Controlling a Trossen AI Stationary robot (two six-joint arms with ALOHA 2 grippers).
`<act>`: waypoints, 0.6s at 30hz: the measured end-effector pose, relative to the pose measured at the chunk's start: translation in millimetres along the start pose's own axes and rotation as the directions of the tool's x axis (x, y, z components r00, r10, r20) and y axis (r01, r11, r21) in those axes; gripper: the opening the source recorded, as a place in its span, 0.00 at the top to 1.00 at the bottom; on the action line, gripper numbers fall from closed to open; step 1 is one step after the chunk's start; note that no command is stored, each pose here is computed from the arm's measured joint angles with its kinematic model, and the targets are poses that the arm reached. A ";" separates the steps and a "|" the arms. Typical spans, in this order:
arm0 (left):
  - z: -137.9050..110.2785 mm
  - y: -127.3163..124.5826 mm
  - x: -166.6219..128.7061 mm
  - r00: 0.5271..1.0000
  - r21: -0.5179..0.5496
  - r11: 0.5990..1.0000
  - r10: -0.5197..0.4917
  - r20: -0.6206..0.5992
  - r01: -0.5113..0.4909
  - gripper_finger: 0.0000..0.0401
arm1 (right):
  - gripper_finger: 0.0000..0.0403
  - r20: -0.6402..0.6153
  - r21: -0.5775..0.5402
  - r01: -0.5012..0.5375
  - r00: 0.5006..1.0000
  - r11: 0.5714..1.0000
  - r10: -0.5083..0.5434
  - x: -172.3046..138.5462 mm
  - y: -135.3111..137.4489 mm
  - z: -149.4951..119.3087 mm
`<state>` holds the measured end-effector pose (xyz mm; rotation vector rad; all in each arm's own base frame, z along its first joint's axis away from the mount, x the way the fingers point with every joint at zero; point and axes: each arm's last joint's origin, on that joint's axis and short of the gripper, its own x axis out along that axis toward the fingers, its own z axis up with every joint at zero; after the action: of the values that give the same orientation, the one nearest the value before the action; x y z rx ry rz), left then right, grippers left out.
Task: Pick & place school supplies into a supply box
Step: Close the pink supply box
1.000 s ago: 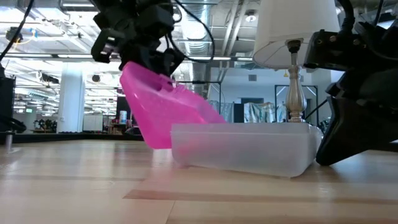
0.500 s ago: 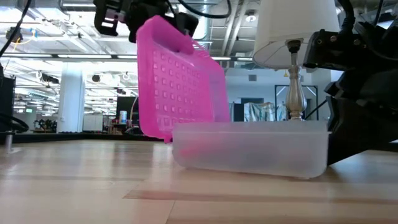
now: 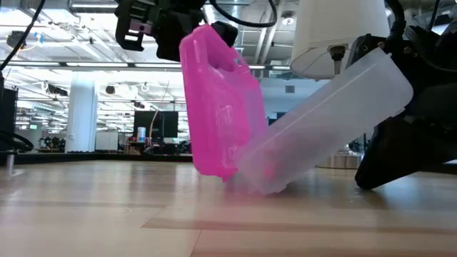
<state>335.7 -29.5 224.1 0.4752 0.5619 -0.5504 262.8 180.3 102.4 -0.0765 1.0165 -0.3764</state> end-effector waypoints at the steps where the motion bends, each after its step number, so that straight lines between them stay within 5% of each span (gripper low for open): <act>1: 2.2 0.6 -2.0 1.000 0.005 1.000 0.007 0.015 -0.007 0.67 | 0.84 0.000 0.000 0.000 1.000 1.000 0.000 0.0 0.0 0.0; 18: 14.8 5.8 -0.8 0.989 0.085 0.995 0.029 0.142 -0.042 0.67 | 0.84 0.012 0.000 0.006 1.000 1.000 -0.006 2.4 -1.8 3.5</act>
<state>344.0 -33.1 237.2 0.5247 0.3946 -0.5713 266.4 177.4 102.7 -0.0820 1.0043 -0.3806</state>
